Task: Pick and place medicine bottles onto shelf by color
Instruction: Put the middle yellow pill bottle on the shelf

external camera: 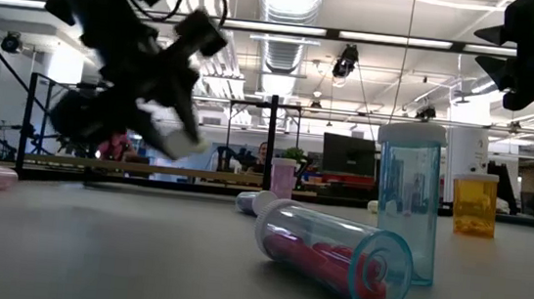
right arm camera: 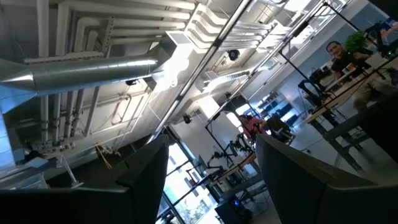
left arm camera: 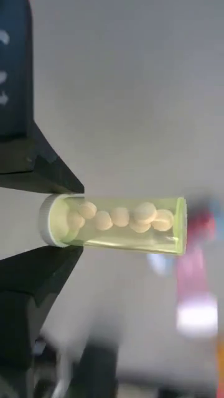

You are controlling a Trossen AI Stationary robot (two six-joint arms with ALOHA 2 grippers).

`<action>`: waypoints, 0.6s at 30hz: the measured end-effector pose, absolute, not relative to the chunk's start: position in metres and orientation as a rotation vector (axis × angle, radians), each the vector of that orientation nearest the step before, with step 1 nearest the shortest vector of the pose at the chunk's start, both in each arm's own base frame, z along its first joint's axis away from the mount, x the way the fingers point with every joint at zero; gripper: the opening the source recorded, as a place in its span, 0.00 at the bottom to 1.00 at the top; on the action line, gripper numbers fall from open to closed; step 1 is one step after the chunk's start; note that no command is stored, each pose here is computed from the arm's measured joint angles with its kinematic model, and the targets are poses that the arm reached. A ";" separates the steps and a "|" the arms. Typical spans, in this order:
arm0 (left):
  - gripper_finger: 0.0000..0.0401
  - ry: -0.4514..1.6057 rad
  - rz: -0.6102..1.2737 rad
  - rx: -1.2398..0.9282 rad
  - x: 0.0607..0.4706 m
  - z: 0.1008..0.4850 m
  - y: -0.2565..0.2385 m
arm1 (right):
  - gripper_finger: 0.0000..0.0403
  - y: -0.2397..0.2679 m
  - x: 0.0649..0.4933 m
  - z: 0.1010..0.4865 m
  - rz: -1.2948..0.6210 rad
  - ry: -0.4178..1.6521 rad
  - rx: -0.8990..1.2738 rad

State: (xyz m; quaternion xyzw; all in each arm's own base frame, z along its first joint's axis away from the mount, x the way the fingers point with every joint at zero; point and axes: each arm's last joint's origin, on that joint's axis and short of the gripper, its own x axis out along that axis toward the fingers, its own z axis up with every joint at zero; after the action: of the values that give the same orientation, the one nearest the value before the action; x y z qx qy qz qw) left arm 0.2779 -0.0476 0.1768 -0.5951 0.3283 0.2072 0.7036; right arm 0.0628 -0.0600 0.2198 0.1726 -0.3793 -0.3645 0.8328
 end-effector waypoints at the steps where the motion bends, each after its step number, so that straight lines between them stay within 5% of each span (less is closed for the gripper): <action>1: 0.29 0.696 0.418 -1.318 0.281 0.180 -0.048 | 0.57 -0.060 0.063 0.220 -0.772 -0.804 0.366; 18: 0.29 0.263 0.088 -1.239 0.306 0.224 -0.042 | 0.57 -0.060 0.063 0.220 -0.772 -0.804 0.366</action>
State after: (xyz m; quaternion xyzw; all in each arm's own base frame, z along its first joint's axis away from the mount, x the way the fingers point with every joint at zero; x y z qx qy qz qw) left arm 0.3056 -0.0422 0.2236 -0.5785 0.1230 0.0409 0.8053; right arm 0.0628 -0.0600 0.2199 0.1726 -0.3794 -0.3643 0.8328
